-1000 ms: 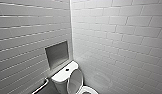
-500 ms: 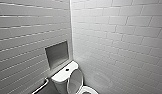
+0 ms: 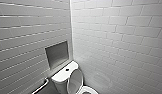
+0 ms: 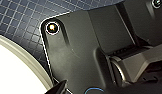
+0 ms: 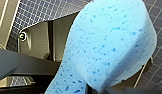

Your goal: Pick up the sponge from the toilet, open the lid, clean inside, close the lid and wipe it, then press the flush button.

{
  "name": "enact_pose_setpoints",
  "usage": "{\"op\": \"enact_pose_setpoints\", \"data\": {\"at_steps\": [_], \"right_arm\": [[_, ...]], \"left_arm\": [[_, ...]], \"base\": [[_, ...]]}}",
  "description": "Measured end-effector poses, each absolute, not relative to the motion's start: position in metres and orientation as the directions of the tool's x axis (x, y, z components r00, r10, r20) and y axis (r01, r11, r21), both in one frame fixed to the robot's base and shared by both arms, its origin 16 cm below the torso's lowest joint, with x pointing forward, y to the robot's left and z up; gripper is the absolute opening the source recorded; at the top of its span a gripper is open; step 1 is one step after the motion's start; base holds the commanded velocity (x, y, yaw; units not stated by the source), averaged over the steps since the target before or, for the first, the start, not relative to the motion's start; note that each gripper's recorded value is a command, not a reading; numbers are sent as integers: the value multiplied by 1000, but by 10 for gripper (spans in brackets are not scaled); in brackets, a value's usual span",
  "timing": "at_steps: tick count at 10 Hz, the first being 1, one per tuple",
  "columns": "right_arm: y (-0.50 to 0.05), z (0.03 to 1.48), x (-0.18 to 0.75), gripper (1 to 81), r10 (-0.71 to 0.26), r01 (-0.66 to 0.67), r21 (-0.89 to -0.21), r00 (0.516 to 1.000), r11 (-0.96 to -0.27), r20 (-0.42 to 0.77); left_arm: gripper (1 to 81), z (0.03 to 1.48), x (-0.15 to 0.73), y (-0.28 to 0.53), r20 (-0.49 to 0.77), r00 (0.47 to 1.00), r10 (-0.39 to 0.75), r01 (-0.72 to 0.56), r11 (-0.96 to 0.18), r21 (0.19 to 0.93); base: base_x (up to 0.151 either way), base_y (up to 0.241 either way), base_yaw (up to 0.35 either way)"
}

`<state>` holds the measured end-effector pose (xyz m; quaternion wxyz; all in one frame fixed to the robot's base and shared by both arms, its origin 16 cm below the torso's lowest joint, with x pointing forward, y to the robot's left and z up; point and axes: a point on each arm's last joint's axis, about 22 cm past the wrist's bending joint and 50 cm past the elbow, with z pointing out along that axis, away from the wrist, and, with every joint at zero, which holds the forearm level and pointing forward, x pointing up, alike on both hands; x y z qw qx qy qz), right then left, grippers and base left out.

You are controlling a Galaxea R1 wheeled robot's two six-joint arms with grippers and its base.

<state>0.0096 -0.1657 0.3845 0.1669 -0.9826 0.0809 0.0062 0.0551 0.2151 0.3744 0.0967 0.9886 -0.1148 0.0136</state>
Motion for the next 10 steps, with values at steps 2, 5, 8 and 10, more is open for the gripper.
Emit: {"op": "enact_pose_setpoints", "data": {"at_steps": [2, 5, 8, 10], "right_arm": [[-165, 385, 0, 10, -152, -160, -326, 987, -932, -49], [-163, 385, 17, 10, -155, -154, -332, 988, -931, -24], [-163, 385, 11, 10, -155, -157, -330, 987, -931, -33], [-164, 385, 12, 10, -157, -158, -330, 987, -931, -28]], "left_arm": [[811, 374, 43, 216, 34, 974, -222, -225, -956, 190], [811, 375, 60, 217, 56, 974, -220, -226, -956, 184], [811, 375, 53, 216, 47, 974, -219, -225, -956, 188], [811, 375, 53, 216, 47, 974, -220, -225, -956, 189]], "base": [[82, 0, 0], [89, 0, 0], [108, 0, 0], [111, 0, 0]]}}
